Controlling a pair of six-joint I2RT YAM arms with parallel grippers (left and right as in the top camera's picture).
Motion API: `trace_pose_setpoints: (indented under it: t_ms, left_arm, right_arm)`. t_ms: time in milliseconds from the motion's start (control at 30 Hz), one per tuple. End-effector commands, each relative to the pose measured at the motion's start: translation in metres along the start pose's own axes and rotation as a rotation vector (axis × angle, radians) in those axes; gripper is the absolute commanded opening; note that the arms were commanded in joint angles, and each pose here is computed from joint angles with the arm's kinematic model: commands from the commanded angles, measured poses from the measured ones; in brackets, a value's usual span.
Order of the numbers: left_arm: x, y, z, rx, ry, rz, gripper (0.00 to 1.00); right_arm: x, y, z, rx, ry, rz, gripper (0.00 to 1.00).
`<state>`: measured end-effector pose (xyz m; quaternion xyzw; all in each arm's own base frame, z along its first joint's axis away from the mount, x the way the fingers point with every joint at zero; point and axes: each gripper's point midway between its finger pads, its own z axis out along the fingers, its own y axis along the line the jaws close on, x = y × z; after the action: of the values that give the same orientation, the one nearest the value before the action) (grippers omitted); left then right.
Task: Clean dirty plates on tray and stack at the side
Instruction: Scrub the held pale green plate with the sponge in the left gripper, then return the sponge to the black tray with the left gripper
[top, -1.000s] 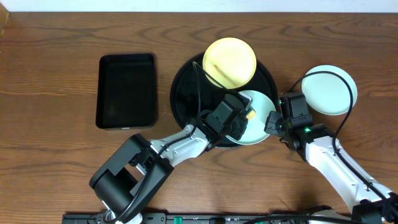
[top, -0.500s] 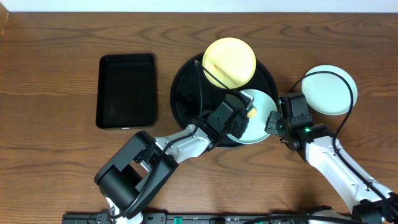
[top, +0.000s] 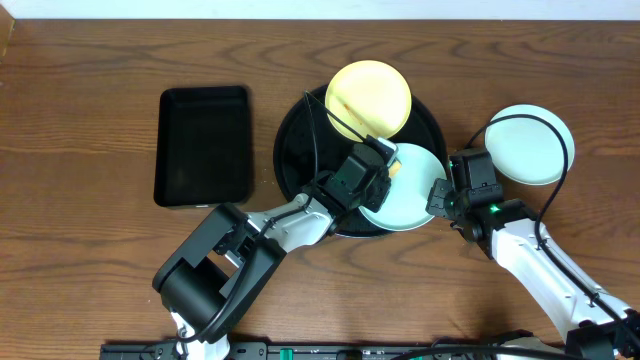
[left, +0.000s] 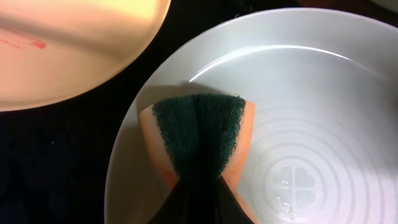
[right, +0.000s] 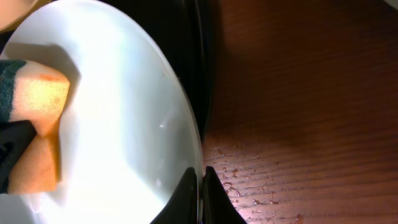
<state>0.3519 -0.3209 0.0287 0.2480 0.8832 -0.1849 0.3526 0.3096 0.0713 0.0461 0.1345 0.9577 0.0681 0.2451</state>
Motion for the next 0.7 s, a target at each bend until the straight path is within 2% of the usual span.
trace_pose_setpoints:
  t_ms: [0,667]
  left_arm:
    - [0.0087,0.0123,0.0087,-0.046,0.017,0.02,0.08]
    - [0.0014,0.012,0.0184,-0.038,-0.037,0.037,0.08]
  right_arm:
    - [0.0004,0.0011,-0.0007,-0.012,0.006,0.004,0.01]
    - [0.0005,0.001,-0.0007,-0.012,0.007,0.004,0.01]
